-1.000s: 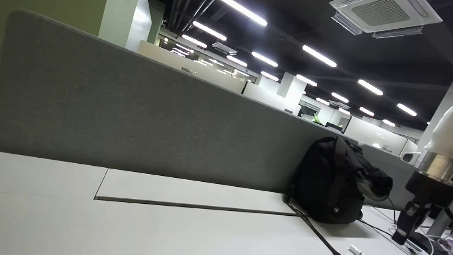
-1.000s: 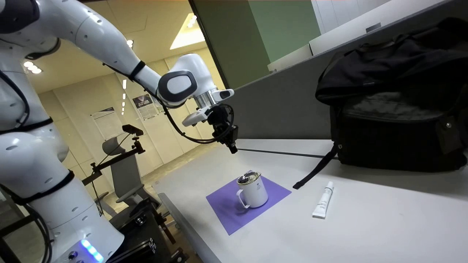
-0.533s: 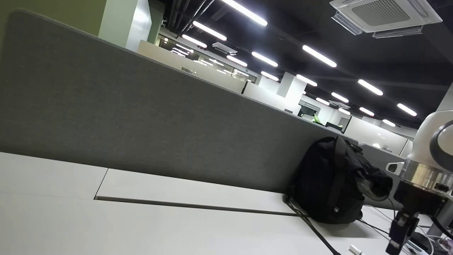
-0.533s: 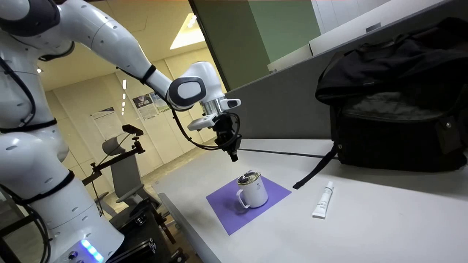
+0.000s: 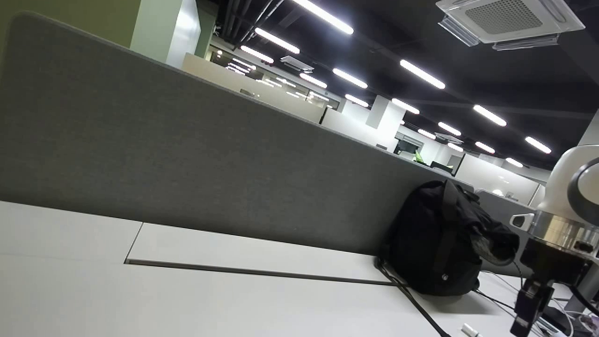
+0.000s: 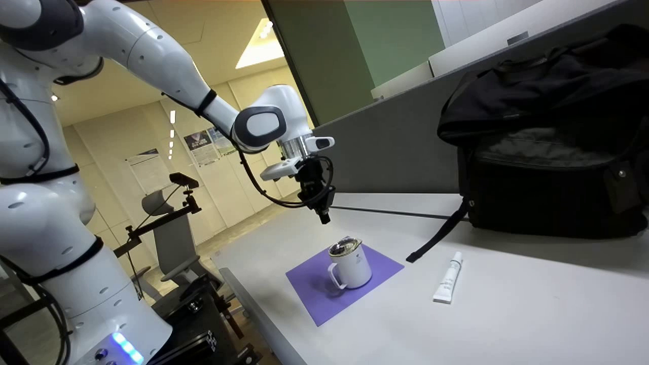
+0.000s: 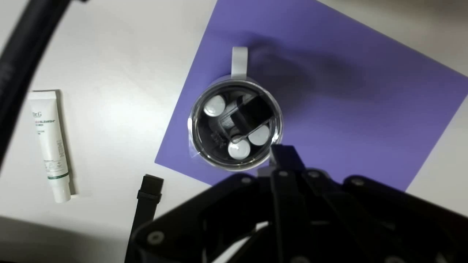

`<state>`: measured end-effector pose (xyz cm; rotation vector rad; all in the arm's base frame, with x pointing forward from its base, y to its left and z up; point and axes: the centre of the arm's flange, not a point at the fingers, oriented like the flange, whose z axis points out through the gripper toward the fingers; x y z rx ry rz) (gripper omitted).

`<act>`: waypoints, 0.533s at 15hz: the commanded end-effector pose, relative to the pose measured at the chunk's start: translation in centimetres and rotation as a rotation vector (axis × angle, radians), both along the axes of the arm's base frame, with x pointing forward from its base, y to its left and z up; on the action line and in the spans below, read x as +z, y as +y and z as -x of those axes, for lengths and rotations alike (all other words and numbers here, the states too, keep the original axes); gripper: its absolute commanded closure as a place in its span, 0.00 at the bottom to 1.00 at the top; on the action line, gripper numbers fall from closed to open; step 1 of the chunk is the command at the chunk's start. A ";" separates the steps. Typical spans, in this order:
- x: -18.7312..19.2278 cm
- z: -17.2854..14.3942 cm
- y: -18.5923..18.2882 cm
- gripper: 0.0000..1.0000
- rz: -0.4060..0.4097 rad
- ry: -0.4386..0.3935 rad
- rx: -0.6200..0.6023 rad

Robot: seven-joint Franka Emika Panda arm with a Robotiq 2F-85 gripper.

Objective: Open the lid of the thermos cup

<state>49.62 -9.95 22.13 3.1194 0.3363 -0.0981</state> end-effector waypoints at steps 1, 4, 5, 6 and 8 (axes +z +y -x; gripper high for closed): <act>-0.3 0.6 0.1 1.00 0.025 -0.015 -0.009; -0.7 1.6 0.5 1.00 0.043 -0.024 -0.003; -1.1 1.8 0.5 1.00 0.044 -0.026 -0.001; -1.4 1.9 0.4 1.00 0.046 -0.024 -0.001; -2.2 1.9 0.1 1.00 0.068 -0.024 -0.016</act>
